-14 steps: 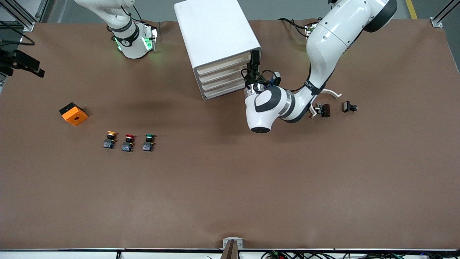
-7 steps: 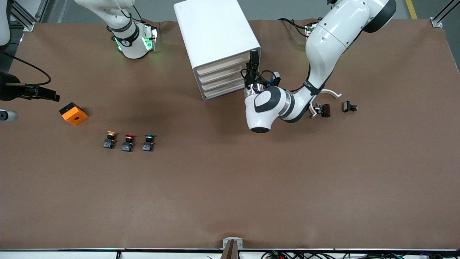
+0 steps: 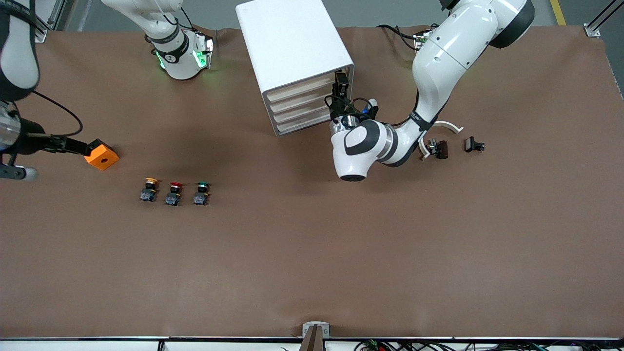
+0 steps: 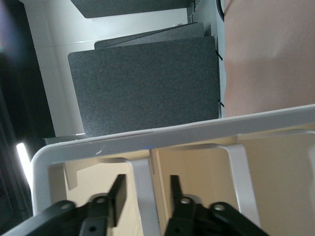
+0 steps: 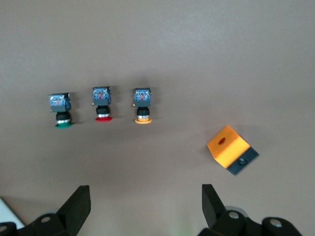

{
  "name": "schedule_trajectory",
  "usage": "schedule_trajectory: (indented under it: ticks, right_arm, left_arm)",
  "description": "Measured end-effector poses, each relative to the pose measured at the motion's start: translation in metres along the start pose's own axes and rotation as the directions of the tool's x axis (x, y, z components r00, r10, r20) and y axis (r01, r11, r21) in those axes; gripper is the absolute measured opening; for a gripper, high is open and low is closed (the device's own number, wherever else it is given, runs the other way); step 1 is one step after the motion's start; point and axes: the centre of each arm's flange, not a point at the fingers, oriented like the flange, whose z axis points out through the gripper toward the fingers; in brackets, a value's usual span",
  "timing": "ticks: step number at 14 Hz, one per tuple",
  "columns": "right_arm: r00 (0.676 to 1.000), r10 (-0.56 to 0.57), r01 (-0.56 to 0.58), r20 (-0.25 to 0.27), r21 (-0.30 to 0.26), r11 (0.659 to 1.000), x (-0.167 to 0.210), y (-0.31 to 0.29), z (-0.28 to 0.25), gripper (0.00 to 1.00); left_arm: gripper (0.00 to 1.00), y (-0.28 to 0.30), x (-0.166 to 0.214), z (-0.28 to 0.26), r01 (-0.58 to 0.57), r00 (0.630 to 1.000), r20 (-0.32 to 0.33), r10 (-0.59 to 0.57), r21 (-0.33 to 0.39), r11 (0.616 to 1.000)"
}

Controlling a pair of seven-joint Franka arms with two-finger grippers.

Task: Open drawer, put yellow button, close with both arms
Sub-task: 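Pull the drawer open with the left gripper while the right gripper reaches buttons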

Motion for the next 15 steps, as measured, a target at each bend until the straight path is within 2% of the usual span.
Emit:
schedule_trajectory:
  ticks: [2,3,7,12,15]
  right_arm:
    - [0.999,0.020,-0.020,-0.039,0.002,1.000,0.004,-0.002,0.036,1.00]
    - [0.997,0.022,-0.022,-0.068,0.001,1.000,0.005,-0.003,0.052,1.00]
    - [0.983,0.030,-0.030,-0.179,0.000,1.000,0.007,-0.007,0.117,1.00]
    - [0.972,0.066,-0.068,-0.227,0.002,0.998,0.028,-0.017,0.191,1.00]
    - [0.959,0.059,-0.061,-0.276,0.000,0.998,0.041,-0.023,0.228,1.00]
  left_arm:
    - [0.15,0.001,0.000,0.000,0.005,1.000,0.002,-0.005,0.000,1.000]
    - [0.11,0.002,0.001,-0.001,0.023,1.000,0.005,-0.023,-0.002,1.000]
    - [0.10,0.002,0.002,-0.004,0.047,0.999,0.010,-0.047,-0.006,0.999]
    - [0.10,0.001,0.004,-0.009,0.047,0.999,0.019,-0.047,-0.011,0.999]
    - [0.10,-0.001,0.015,-0.027,0.047,0.998,0.051,-0.046,-0.021,0.999]
